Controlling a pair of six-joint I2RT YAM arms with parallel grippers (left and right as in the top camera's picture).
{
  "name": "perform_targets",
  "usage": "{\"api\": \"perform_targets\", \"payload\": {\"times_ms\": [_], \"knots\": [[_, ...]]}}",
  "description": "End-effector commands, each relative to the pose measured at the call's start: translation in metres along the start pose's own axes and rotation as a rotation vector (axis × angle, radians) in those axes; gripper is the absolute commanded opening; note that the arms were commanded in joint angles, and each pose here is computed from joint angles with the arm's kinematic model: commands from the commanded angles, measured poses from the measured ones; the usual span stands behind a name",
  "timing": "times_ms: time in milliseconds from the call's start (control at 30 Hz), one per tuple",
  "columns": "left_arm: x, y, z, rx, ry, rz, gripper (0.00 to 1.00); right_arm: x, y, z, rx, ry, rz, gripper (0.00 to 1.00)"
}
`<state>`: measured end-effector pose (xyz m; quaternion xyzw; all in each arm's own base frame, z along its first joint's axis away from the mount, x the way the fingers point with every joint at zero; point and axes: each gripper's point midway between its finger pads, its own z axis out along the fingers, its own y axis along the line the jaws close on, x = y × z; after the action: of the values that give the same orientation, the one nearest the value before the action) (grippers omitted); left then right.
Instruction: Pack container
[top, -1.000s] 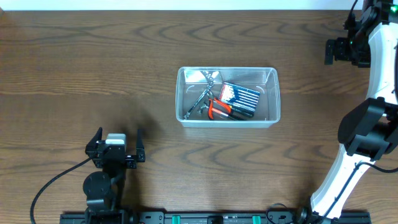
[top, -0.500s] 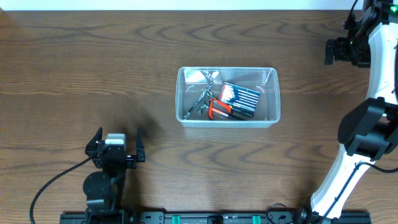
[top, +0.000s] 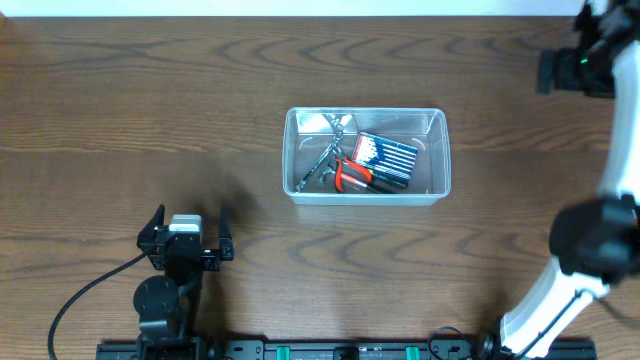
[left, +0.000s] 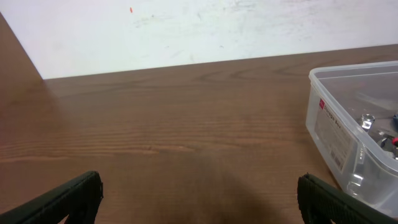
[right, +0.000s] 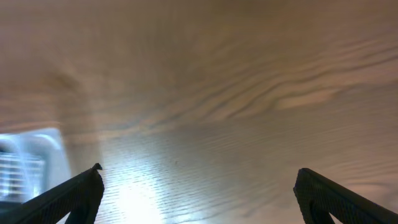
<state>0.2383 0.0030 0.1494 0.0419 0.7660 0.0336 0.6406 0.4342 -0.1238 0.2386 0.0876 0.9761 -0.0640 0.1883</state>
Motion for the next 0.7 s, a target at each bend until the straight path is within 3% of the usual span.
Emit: {"api": "perform_targets", "payload": {"times_ms": [0,133,267,433,667], "knots": [[0.014,-0.005,0.003,0.02,0.028,-0.01,0.98,-0.005,-0.006,-0.107,0.033,-0.255,0.012,0.99],[0.014,-0.005,0.003,0.02,0.03,-0.01,0.98,-0.009,-0.007,-0.182,0.033,-0.515,0.027,0.99],[0.015,-0.005,0.003,0.02,0.032,-0.01,0.98,0.0,0.004,-0.215,-0.03,-0.705,0.072,0.99],[0.014,-0.005,0.003,0.02,0.031,-0.01,0.98,0.031,0.016,-0.219,-0.103,-0.839,0.145,0.99],[0.014,-0.005,0.003,0.02,0.031,-0.01,0.98,0.109,0.032,-0.181,-0.219,-0.858,0.319,0.99]]}}
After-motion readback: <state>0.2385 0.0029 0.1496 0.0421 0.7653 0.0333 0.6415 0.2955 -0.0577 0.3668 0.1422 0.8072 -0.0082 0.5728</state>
